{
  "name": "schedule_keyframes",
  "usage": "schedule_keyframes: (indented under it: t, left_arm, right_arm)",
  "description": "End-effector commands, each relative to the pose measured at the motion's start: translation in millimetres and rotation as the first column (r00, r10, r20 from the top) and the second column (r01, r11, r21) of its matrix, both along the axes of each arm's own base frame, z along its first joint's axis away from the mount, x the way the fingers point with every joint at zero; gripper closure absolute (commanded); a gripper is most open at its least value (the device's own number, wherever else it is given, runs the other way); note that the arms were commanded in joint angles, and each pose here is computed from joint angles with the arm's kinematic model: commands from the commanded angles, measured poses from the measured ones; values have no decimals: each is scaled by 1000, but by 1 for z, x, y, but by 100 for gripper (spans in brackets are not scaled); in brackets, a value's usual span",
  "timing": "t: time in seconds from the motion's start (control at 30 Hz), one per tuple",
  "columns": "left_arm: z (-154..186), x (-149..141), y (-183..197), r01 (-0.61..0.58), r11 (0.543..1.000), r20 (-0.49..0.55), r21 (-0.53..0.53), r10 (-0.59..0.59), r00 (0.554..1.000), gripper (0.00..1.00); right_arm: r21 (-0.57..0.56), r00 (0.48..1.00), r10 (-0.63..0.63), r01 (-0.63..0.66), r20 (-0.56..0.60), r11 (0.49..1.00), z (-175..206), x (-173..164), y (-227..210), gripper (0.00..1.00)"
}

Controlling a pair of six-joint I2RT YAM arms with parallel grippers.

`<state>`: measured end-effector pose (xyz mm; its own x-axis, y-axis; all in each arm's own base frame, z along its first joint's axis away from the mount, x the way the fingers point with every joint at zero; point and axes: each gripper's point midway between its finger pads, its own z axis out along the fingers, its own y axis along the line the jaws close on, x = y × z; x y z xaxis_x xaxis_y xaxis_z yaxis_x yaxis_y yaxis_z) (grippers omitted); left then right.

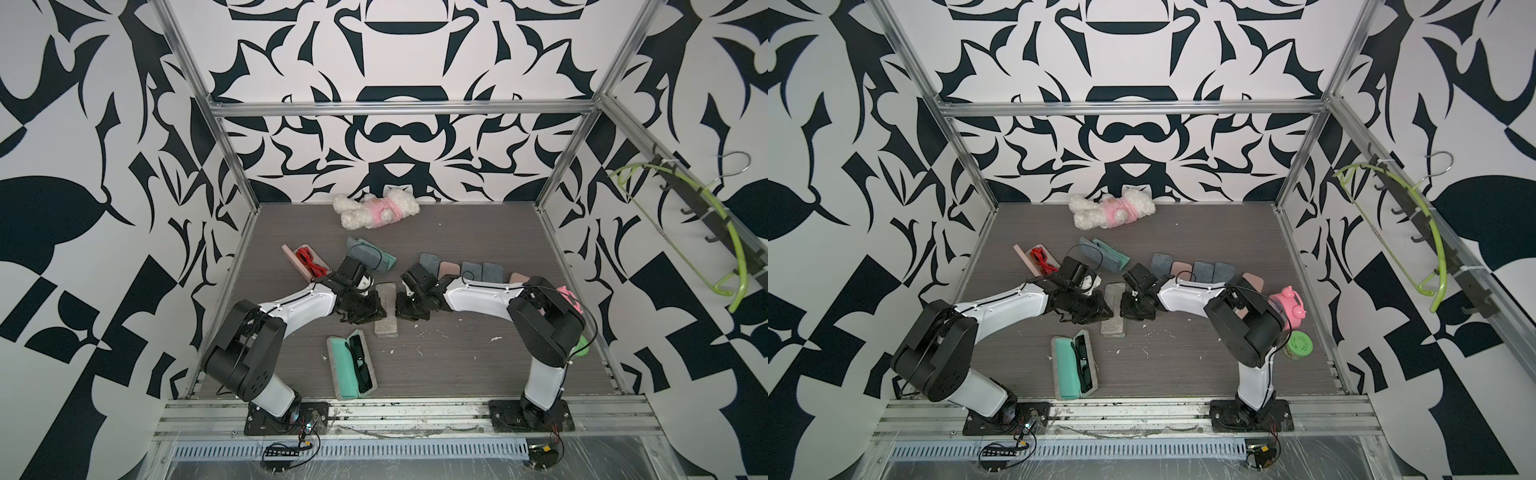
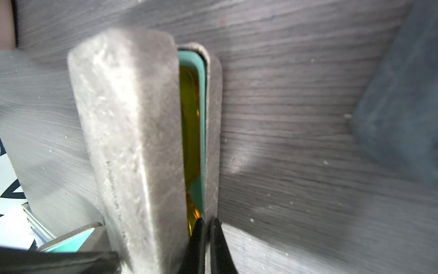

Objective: Close the glasses case
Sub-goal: Close the glasses case at the center of the board.

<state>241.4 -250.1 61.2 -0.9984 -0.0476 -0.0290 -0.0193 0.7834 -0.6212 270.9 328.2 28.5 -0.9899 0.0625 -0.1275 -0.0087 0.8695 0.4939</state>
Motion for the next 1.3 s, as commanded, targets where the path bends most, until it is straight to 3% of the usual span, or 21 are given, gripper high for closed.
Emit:
schedule_keyframes:
  t: [0.0, 0.17, 0.33, 0.57, 0.87, 1.27]
  left_arm:
    - [-1, -5, 2, -5, 1000, -25, 2, 5, 1000, 75]
    - [2, 1, 3, -19, 1000, -17, 21, 20, 1000, 34]
    - [6, 9, 1, -16, 999, -6, 36, 16, 1000, 16]
    - [-6, 6, 12, -2, 994, -22, 108, 5, 1000, 16]
    - [-9, 15, 4, 2, 996, -10, 86, -1, 1000, 5]
    - [-20, 13, -2, 42, 993, -37, 113, -38, 999, 4]
  right_arm:
    - [-2, 1000, 0, 0, -6, 1000, -1, -5, -1, 92]
    - [-2, 1000, 1, -1, -3, 1000, -1, -6, -1, 92]
    - [1, 1000, 1, -1, -3, 1000, 0, -6, -2, 92]
    - [15, 1000, 3, -3, 5, 1000, 4, -5, 0, 92]
    - [31, 1000, 6, -7, 12, 999, 9, -5, 3, 92]
    - [76, 1000, 18, -19, 19, 997, 18, -4, 10, 91]
